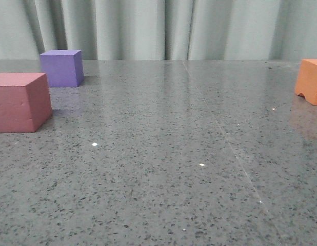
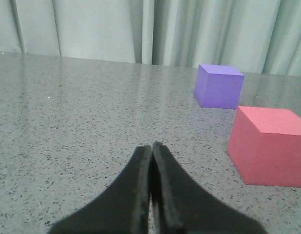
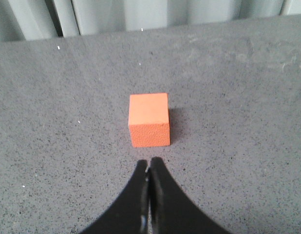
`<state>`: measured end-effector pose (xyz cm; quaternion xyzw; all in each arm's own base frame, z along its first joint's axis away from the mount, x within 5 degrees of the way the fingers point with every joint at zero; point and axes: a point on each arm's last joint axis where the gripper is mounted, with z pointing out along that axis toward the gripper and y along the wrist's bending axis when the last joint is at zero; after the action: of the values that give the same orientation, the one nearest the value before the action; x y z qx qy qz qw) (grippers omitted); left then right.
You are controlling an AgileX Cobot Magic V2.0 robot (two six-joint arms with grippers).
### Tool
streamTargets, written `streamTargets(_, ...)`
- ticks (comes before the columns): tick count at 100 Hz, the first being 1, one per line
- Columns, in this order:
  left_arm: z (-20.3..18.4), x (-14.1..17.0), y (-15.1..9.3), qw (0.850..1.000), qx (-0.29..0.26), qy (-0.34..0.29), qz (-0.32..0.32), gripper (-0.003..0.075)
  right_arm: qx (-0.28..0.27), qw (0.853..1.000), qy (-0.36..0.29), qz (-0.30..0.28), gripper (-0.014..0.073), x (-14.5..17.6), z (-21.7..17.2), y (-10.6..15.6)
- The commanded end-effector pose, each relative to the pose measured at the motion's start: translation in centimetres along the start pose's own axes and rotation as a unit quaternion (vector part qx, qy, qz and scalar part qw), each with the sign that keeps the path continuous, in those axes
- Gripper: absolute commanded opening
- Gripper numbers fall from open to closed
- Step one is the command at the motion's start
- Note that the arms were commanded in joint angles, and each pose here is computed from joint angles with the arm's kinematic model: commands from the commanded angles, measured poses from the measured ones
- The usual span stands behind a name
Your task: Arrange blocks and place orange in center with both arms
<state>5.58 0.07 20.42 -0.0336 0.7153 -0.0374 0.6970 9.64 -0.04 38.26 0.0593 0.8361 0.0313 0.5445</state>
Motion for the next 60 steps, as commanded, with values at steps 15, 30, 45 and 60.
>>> streamTargets(15, 0.0, 0.9, -0.1, 0.999, 0.014, -0.031, 0.000, -0.0019, 0.015, 0.999, 0.038, -0.011, -0.0067, -0.9, 1.9, 0.0)
streamTargets(30, 0.0, 0.9, -0.1, 0.999, 0.014, -0.031, 0.000, -0.0019, 0.022, 0.997, 0.070, -0.011, -0.0023, -0.4, 2.3, 0.0)
streamTargets(45, 0.0, 0.9, -0.1, 0.999, 0.014, -0.031, 0.000, -0.0019, 0.026, 0.996, 0.087, -0.011, 0.0197, -0.1, 2.3, -0.1)
streamTargets(60, 0.0, 0.9, -0.1, 0.999, 0.014, -0.031, 0.000, -0.0019, 0.029, 0.994, 0.104, -0.011, 0.0536, 0.2, 2.2, -0.2)
